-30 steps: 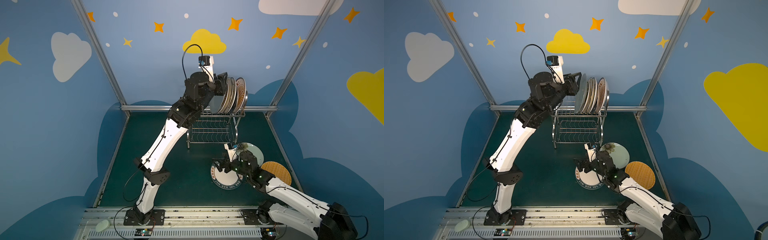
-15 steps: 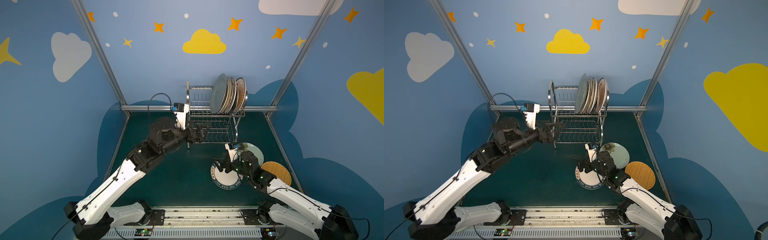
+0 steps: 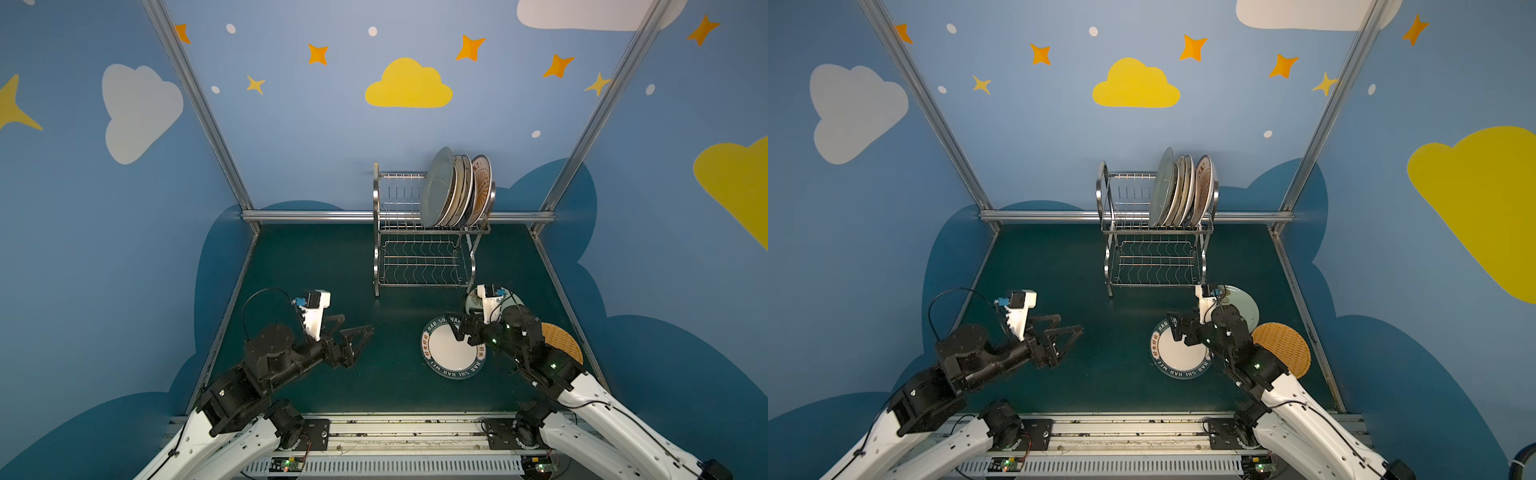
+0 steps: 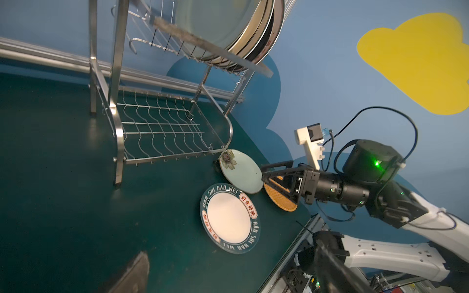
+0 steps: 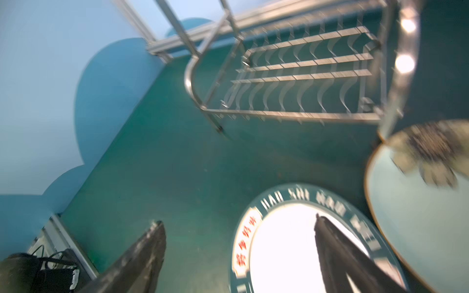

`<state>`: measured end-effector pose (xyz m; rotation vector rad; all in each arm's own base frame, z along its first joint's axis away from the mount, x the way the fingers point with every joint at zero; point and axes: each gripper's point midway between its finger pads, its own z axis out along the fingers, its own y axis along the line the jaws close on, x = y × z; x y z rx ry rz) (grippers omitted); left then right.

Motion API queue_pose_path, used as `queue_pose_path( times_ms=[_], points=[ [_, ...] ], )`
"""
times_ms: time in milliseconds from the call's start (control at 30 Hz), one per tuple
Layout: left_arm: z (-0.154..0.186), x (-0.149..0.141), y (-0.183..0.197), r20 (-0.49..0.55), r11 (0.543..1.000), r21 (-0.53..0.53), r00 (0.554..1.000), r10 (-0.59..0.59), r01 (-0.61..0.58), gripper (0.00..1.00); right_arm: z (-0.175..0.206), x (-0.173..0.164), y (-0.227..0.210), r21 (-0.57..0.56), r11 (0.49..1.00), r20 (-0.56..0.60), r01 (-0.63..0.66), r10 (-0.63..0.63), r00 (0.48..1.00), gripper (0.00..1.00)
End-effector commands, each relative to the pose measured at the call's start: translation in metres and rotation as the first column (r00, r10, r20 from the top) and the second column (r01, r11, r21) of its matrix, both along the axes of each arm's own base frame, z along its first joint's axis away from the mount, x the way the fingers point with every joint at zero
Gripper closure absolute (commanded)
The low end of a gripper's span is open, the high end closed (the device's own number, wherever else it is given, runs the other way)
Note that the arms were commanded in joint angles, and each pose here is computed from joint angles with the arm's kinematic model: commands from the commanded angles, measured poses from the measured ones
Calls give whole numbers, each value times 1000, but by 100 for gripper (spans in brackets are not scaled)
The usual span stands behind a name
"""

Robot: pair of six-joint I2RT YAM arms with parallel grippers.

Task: Load plates into a dish rack
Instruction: Move the plate to the center of the table.

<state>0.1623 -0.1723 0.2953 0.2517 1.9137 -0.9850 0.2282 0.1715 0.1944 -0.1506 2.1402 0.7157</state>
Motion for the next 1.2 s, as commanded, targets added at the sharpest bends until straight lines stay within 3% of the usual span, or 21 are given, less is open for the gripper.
queue_pose_path(
  times_ms=[0, 300, 567, 1167],
  points=[
    [-6, -6, 4, 12, 1000, -24, 1000, -9, 10, 0, -46, -27, -29, -19, 995, -248, 97, -99, 964, 11],
    [-49, -12, 13, -94, 998, 61, 995, 17, -11, 0, -103, -46, -67, 67, 956, -420, 284, -232, 878, 14],
    [-46, -10, 31, -50, 994, 75, 995, 88, -84, 0, -136, -40, -76, 86, 930, -480, 356, -275, 833, 17],
    [-47, -7, 29, -58, 994, 65, 994, 89, -85, 0, -159, -26, -59, 190, 920, -508, 344, -207, 836, 24]
  ],
)
